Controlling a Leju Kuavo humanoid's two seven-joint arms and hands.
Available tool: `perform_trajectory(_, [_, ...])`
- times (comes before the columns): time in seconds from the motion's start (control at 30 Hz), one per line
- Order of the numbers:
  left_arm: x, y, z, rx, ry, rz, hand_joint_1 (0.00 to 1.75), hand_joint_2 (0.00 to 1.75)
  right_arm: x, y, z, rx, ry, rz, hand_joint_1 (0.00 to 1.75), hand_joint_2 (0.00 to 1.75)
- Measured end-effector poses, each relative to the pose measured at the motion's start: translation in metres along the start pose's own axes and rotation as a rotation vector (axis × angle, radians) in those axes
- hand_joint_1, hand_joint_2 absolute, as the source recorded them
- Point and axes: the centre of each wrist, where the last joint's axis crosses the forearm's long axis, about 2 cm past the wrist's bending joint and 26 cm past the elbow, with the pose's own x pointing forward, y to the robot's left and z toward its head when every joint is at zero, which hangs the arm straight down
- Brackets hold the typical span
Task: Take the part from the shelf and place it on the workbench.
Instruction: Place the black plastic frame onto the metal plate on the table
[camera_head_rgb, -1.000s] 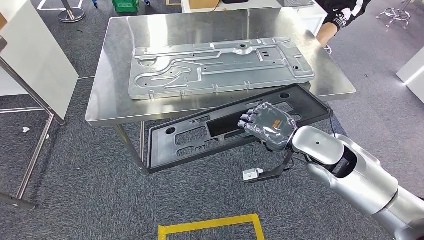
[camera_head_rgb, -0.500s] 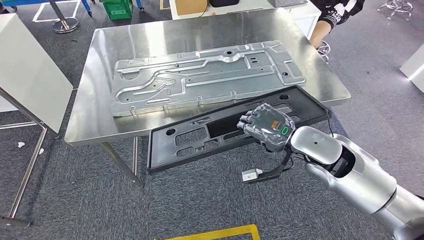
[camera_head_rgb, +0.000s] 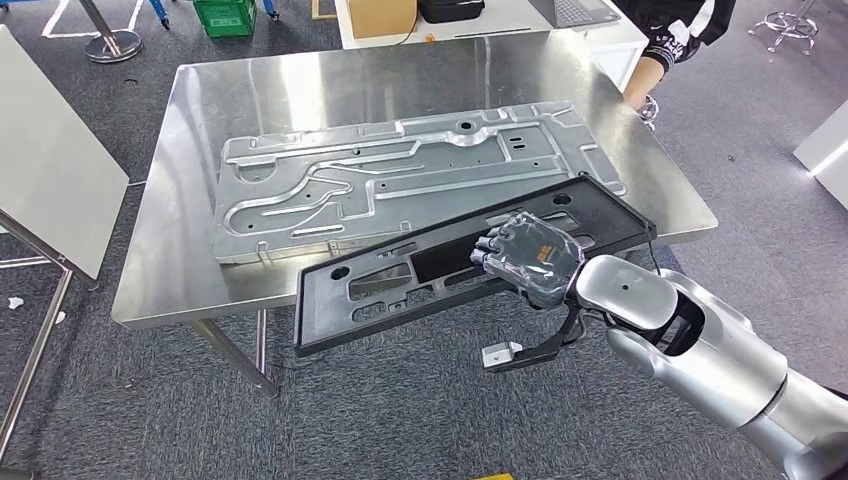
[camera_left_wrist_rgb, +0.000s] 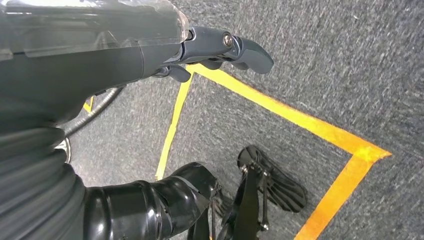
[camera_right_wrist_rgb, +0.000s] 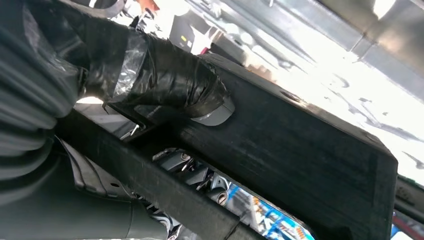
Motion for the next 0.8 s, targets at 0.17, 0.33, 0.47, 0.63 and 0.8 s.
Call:
perform_trajectory(0.17, [-0.001,0.000,0.000,0.001,0.005,0.008,0.00,1.75,0.001,0.003,0.000,0.009,-0.003,-0.004,1.75,1.75])
perform_trajectory(0.33, [0.000,-0.001,0.000,0.000,0.007,0.008,0.00,1.75,0.001,0.003,0.000,0.013,-0.005,-0.004,1.75,1.75])
perform_trajectory(0.47, [0.000,-0.001,0.000,0.002,0.009,0.007,0.00,1.75,-0.004,-0.001,-0.003,0.029,-0.009,0.007,1.75,1.75])
perform_trajectory(0.63, [0.000,0.000,0.000,0.006,0.015,0.010,0.00,1.75,-0.031,-0.031,-0.009,0.053,-0.001,0.051,1.75,1.75])
perform_trajectory(0.8, [-0.001,0.000,0.000,0.008,0.021,0.024,0.00,1.75,-0.054,-0.063,-0.012,0.038,0.017,0.116,1.75,1.75])
